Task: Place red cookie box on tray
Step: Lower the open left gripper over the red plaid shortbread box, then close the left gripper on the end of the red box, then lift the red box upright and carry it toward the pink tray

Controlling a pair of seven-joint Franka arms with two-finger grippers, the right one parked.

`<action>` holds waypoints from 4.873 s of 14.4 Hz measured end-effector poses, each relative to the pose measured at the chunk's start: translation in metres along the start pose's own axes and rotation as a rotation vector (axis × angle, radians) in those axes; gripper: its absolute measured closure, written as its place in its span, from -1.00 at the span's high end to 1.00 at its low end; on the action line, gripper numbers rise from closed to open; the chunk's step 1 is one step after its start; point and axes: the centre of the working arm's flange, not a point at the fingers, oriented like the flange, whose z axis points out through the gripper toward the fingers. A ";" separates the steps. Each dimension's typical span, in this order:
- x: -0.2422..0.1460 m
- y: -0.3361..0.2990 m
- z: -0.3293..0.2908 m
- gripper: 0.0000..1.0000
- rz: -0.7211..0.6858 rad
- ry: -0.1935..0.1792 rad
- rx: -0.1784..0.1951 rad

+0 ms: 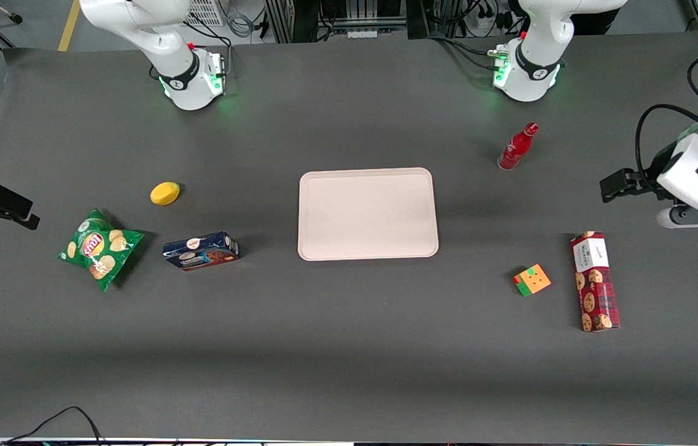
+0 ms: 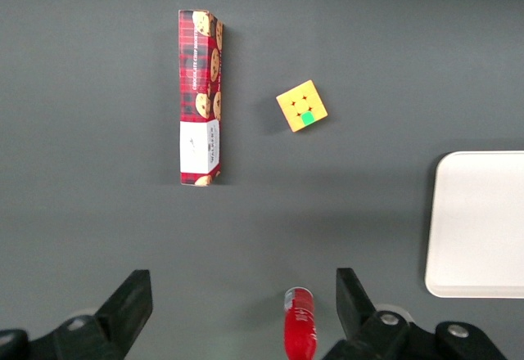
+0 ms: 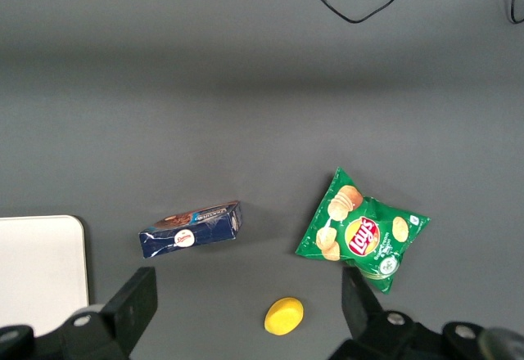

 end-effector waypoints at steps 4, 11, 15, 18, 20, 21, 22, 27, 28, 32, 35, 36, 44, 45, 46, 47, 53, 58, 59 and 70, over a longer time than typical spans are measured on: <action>0.027 -0.046 0.031 1.00 0.064 0.021 0.003; 0.078 -0.056 0.147 1.00 0.110 0.073 0.013; 0.095 -0.069 0.231 1.00 0.194 0.119 0.024; 0.104 -0.071 0.270 1.00 0.206 0.144 0.030; 0.107 -0.072 0.287 1.00 0.207 0.150 0.032; 0.108 -0.072 0.293 1.00 0.206 0.154 0.032; 0.108 -0.073 0.299 1.00 0.205 0.162 0.034; 0.101 -0.075 0.331 1.00 0.186 0.172 0.018; 0.100 -0.076 0.336 1.00 0.181 0.168 0.013; 0.099 -0.078 0.343 0.97 0.177 0.160 0.005; 0.099 -0.078 0.343 0.33 0.178 0.159 0.005; 0.099 -0.078 0.343 0.07 0.178 0.158 0.005; 0.110 -0.073 0.299 -0.43 0.185 0.077 -0.018; 0.114 -0.073 0.266 -0.43 0.189 0.064 -0.023; 0.115 -0.073 0.229 -0.49 0.193 0.057 -0.027; 0.112 -0.073 0.189 -0.50 0.197 0.057 -0.030; 0.074 -0.068 0.020 -0.50 0.209 0.024 -0.049; 0.068 0.002 0.012 -0.50 0.076 -0.017 -0.085; 0.063 0.030 0.011 -0.50 0.044 -0.035 -0.093; -0.021 0.284 0.010 -0.50 -0.017 0.025 -0.108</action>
